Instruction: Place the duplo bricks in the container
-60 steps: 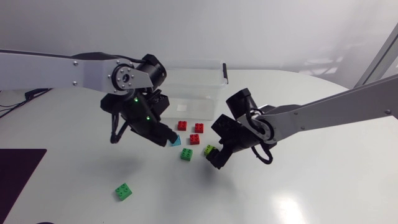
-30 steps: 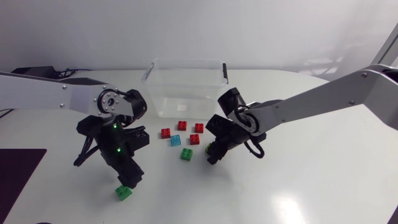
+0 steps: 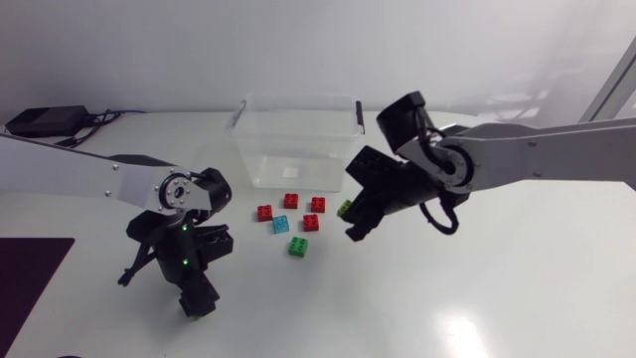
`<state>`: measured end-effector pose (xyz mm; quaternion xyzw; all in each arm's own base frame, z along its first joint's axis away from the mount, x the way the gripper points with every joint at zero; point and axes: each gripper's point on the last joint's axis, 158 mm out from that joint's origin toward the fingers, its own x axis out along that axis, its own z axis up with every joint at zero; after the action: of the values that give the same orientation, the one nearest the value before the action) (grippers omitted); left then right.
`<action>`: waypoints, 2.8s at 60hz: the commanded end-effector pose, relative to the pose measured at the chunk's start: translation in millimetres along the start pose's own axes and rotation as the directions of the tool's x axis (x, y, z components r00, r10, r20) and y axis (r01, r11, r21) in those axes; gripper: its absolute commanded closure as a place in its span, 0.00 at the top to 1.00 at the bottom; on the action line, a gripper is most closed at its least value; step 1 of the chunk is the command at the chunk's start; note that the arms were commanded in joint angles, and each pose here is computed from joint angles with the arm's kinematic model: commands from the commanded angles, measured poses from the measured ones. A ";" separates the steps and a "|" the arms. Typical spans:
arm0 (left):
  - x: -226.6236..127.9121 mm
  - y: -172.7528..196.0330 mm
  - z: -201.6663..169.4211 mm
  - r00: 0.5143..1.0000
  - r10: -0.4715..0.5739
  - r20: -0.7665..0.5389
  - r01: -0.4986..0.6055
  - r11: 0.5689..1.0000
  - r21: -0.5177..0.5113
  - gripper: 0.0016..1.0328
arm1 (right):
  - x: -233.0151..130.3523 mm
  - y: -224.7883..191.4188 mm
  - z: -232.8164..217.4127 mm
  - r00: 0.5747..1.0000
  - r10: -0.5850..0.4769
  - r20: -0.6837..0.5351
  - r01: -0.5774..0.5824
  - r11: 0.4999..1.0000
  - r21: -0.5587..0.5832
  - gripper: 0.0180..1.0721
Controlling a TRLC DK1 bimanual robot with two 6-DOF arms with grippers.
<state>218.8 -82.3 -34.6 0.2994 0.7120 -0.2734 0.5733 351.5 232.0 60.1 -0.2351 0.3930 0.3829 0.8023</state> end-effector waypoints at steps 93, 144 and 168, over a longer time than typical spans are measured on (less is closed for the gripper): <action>-284.9 143.3 213.3 0.473 0.208 0.856 0.061 0.962 -0.267 0.22 | -42.7 -100.1 136.2 0.935 -0.260 0.241 0.214 0.956 0.202 0.90; -328.2 167.6 193.9 0.384 0.194 0.903 0.085 0.966 -0.244 0.83 | 55.8 79.0 9.6 0.991 0.103 -0.089 -0.105 0.994 -0.019 0.90; -194.5 111.0 106.3 0.657 0.050 0.753 -0.086 0.996 0.009 0.83 | 98.6 86.0 1.4 0.969 0.131 -0.208 -0.147 0.987 -0.063 0.90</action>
<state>422.9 -113.4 172.4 0.1727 0.3606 -0.3372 0.8523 321.9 322.5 -15.4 -0.2600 0.4665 0.4221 0.7326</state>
